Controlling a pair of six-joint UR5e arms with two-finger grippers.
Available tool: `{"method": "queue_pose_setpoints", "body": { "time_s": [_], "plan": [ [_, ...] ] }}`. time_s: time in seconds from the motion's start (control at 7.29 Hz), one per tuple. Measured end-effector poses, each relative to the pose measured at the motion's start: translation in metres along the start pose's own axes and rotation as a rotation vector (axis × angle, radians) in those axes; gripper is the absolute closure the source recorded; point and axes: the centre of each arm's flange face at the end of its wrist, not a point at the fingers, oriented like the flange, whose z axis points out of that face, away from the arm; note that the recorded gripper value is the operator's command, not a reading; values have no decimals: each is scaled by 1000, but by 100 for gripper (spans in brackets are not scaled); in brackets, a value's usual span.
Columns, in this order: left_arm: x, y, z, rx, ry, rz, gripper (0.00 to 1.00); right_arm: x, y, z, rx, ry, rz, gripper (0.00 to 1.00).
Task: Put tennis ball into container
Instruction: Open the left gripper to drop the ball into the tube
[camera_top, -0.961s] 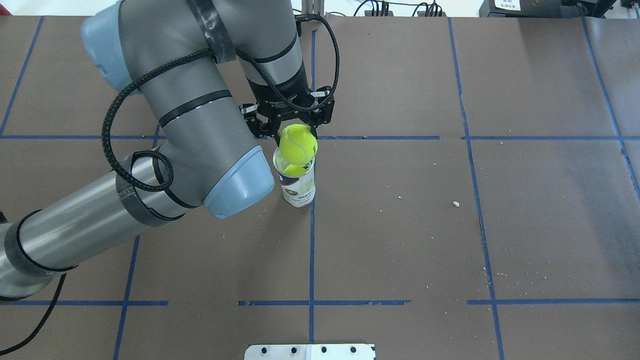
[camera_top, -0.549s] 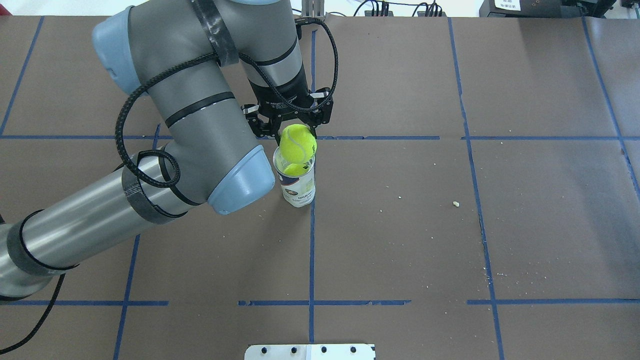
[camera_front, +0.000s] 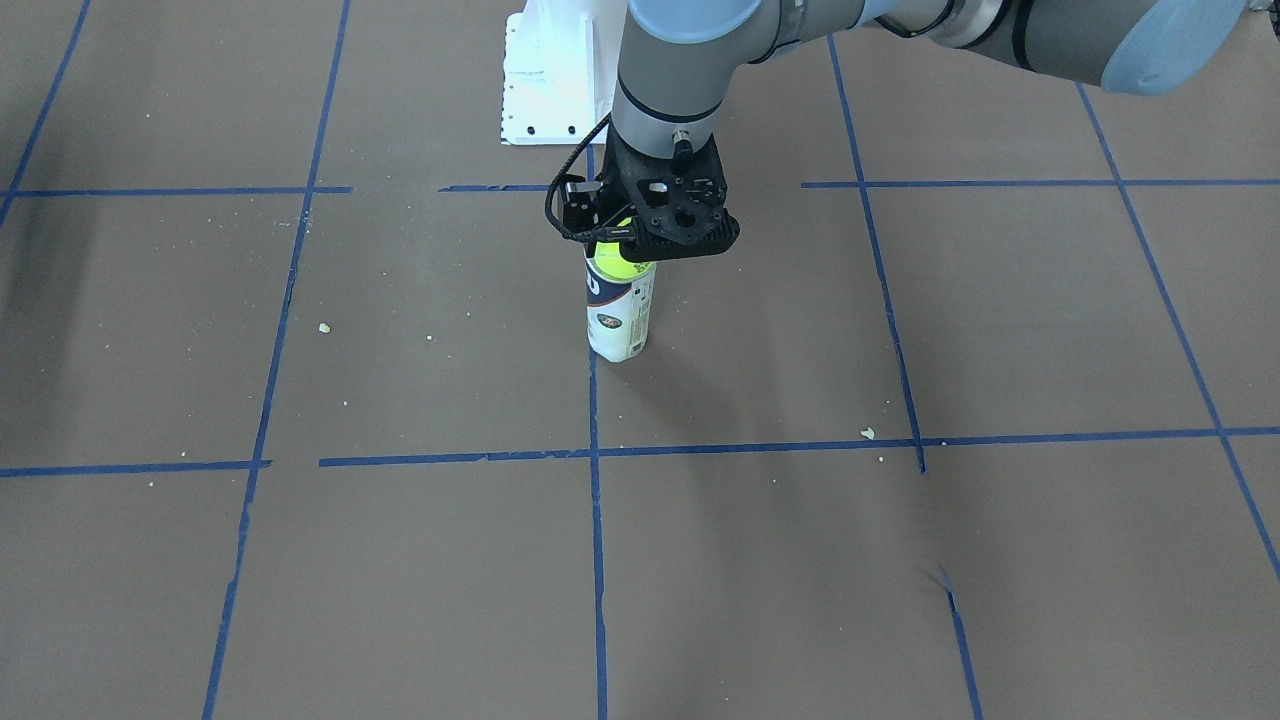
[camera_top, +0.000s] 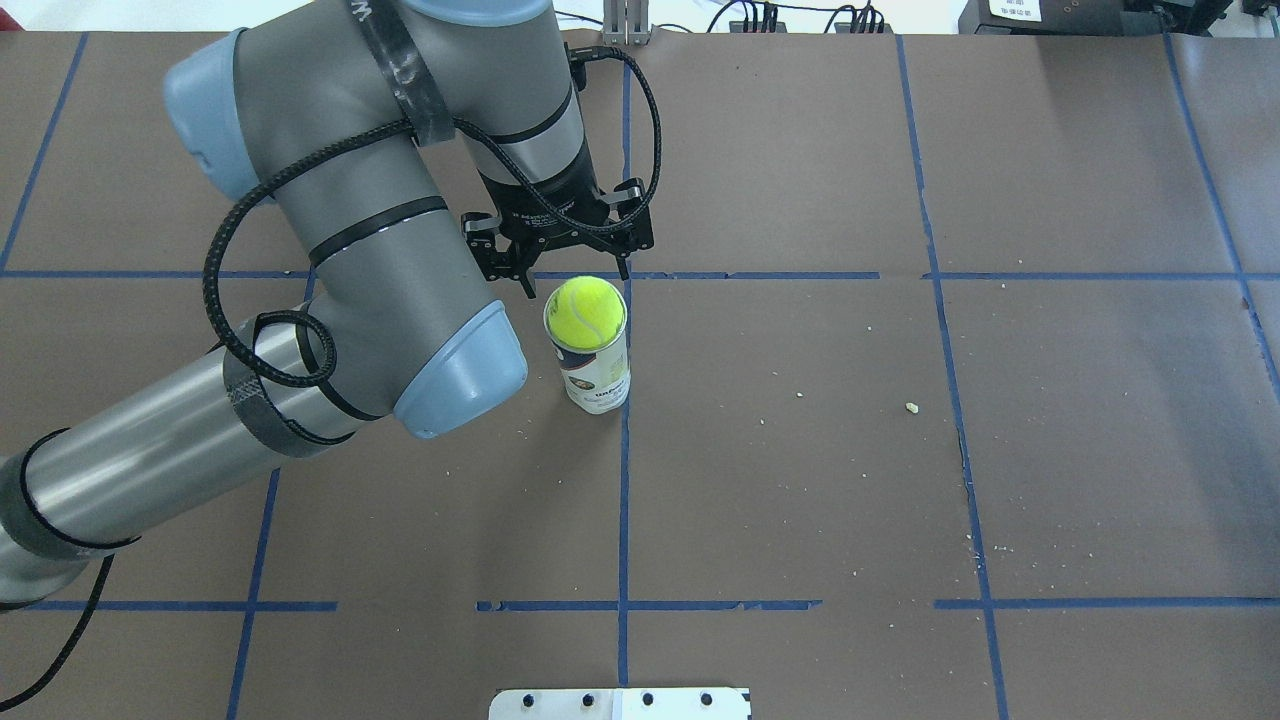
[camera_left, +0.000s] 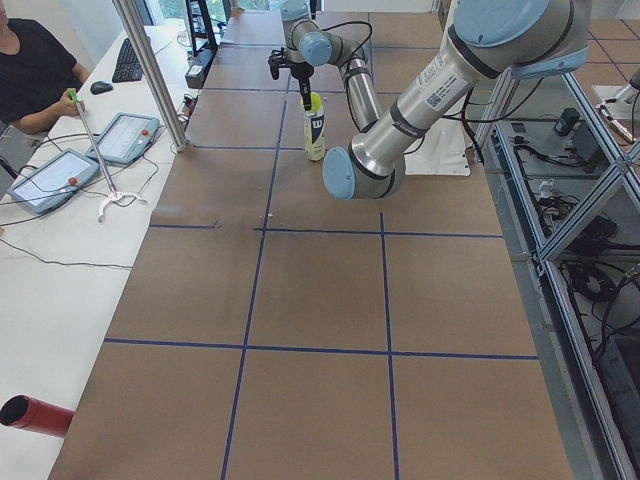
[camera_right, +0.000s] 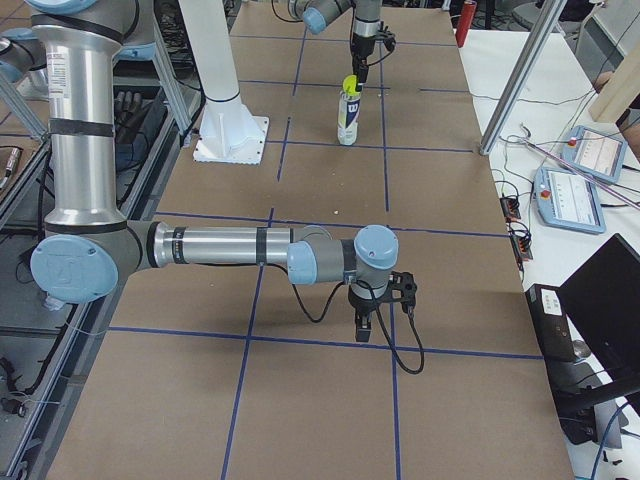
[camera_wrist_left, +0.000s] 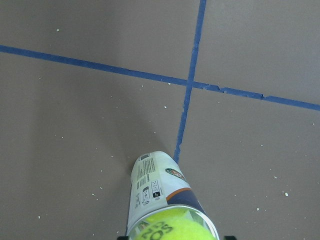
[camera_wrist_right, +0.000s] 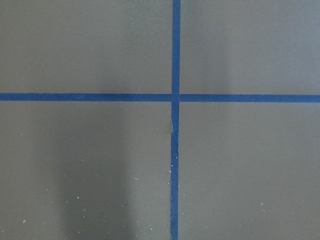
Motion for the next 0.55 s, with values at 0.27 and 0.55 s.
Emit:
{"method": "queue_pose_setpoints", "body": {
  "time_s": [0.27, 0.55],
  "plan": [
    [0, 4, -6, 2, 12, 7, 0, 0, 0, 0, 0, 0, 0, 0],
    [-16, 19, -22, 20, 47, 35, 0, 0, 0, 0, 0, 0, 0, 0]
  ]
}}
